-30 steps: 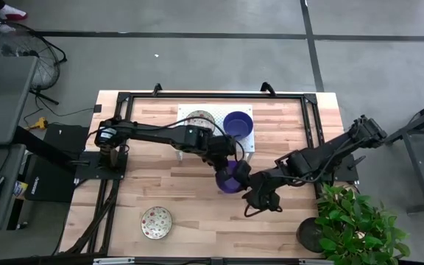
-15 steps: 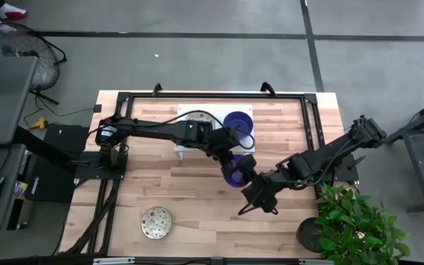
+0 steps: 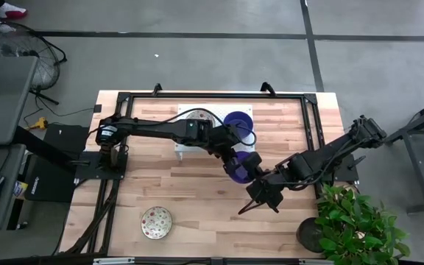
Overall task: Pick & Place Mini bowls
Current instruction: Stack the blue bowl on top of the blue bowls on the shelf
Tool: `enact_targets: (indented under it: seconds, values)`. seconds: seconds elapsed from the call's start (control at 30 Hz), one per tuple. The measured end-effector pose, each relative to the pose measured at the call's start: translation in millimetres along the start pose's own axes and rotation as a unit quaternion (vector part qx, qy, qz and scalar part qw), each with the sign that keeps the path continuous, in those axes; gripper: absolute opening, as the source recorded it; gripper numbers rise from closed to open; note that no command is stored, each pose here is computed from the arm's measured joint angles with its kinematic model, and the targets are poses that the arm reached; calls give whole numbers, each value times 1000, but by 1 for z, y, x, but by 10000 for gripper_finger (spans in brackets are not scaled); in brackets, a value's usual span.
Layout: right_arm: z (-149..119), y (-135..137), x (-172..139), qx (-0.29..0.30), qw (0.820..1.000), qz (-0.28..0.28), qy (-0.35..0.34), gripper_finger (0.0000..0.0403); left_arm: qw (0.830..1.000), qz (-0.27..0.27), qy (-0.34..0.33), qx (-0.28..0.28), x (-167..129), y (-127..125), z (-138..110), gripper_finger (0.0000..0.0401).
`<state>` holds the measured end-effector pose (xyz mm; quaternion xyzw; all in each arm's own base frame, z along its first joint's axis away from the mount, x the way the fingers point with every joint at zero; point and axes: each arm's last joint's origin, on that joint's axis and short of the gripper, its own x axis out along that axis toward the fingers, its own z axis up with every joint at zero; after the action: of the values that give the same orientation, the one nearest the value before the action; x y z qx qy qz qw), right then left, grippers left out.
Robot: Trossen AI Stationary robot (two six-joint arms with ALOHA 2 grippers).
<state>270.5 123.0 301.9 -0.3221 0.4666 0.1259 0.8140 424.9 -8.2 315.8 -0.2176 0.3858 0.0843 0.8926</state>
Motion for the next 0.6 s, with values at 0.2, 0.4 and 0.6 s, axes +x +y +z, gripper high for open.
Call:
enact_targets:
  seconds: [0.2, 0.4, 0.6]
  values:
    - [-1, -1, 0, 0, 1000, -10, 5, 100, 1000, -1, 3, 3, 0, 0, 0, 0]
    - [-1, 0, 0, 1, 1000, 0, 4, 30, 1000, -3, 5, 7, 0, 0, -1, 0]
    - [-1, 1, 0, 12, 1000, 11, 1, 7, 1000, -11, 6, 17, 0, -1, 0, 1]
